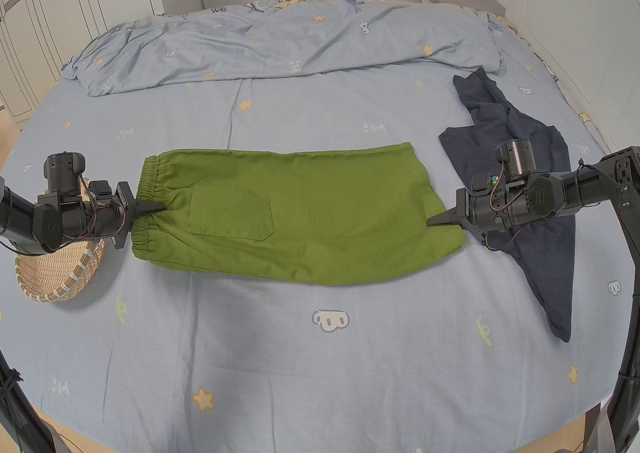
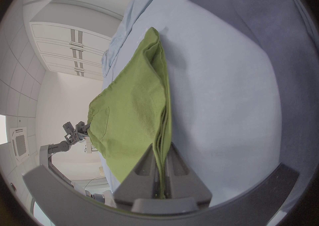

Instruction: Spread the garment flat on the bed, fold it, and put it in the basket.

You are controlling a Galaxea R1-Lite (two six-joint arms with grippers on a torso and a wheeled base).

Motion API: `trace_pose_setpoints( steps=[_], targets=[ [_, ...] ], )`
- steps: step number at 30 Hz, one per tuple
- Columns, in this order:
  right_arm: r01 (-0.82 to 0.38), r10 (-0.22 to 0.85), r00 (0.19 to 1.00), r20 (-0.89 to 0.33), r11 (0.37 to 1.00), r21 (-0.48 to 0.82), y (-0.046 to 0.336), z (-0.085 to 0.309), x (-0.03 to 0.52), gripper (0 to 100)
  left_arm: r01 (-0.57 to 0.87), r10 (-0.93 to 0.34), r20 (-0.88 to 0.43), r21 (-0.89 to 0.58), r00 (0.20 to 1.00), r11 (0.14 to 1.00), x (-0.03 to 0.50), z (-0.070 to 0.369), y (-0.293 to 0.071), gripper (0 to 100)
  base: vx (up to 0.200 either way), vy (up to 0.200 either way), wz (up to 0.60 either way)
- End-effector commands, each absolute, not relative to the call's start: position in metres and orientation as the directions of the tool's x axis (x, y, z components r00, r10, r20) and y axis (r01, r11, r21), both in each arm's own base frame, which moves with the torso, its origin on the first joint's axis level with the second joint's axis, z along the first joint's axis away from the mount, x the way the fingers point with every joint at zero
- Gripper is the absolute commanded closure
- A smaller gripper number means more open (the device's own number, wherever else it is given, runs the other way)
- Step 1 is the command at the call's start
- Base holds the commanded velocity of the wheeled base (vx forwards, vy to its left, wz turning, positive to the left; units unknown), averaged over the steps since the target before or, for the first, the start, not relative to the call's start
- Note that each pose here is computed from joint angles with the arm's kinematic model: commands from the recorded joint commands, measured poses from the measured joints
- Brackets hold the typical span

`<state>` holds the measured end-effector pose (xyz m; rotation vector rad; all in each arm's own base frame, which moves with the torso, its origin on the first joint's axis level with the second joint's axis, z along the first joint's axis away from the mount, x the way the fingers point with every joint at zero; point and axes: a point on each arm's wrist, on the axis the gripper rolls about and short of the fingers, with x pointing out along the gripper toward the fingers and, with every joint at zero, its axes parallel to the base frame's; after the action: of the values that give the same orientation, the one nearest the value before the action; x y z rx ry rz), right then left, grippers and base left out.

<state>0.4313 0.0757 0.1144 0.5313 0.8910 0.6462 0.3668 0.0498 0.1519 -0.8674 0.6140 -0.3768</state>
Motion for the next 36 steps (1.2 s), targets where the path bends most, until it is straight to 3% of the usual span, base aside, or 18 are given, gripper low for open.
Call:
trace_pose_setpoints(
  steps=[1, 5, 10, 14, 26, 36],
  targets=[
    [-0.313, 0.688, 0.503, -0.523, 0.709, 0.632, 0.073, 0.144, 0.415, 100, 0.047, -0.539, -0.354, -0.802, 0.764, 0.595, 0.367, 0.148, 0.054, 100, 0.0, 0.0, 0.0],
    [-0.334, 0.685, 0.491, -0.539, 0.719, 0.609, 0.071, 0.164, 0.385, 100, 0.018, -0.54, -0.381, -0.805, 0.751, 0.593, 0.363, 0.147, 0.055, 100, 0.0, 0.0, 0.0],
    [-0.31, 0.67, 0.464, -0.579, 0.736, 0.602, 0.067, 0.16, 0.353, 100, -0.033, -0.531, -0.467, -0.772, 0.707, 0.635, 0.345, 0.13, 0.062, 100, 0.0, 0.0, 0.0],
    [-0.275, 0.658, 0.415, -0.628, 0.749, 0.603, 0.066, 0.147, 0.313, 100, -0.037, -0.506, -0.515, -0.725, 0.692, 0.687, 0.312, 0.122, 0.069, 100, 0.0, 0.0, 0.0],
    [-0.297, 0.658, 0.275, -0.701, 0.752, 0.589, 0.078, 0.093, 0.209, 100, -0.057, -0.507, -0.568, -0.701, 0.649, 0.711, 0.239, 0.108, 0.056, 100, 0.0, 0.0, 0.0],
    [-0.305, 0.667, 0.298, -0.683, 0.744, 0.594, 0.077, 0.072, 0.194, 100, -0.095, -0.513, -0.606, -0.696, 0.608, 0.711, 0.217, 0.091, 0.052, 100, 0.0, 0.0, 0.0]
  ],
)
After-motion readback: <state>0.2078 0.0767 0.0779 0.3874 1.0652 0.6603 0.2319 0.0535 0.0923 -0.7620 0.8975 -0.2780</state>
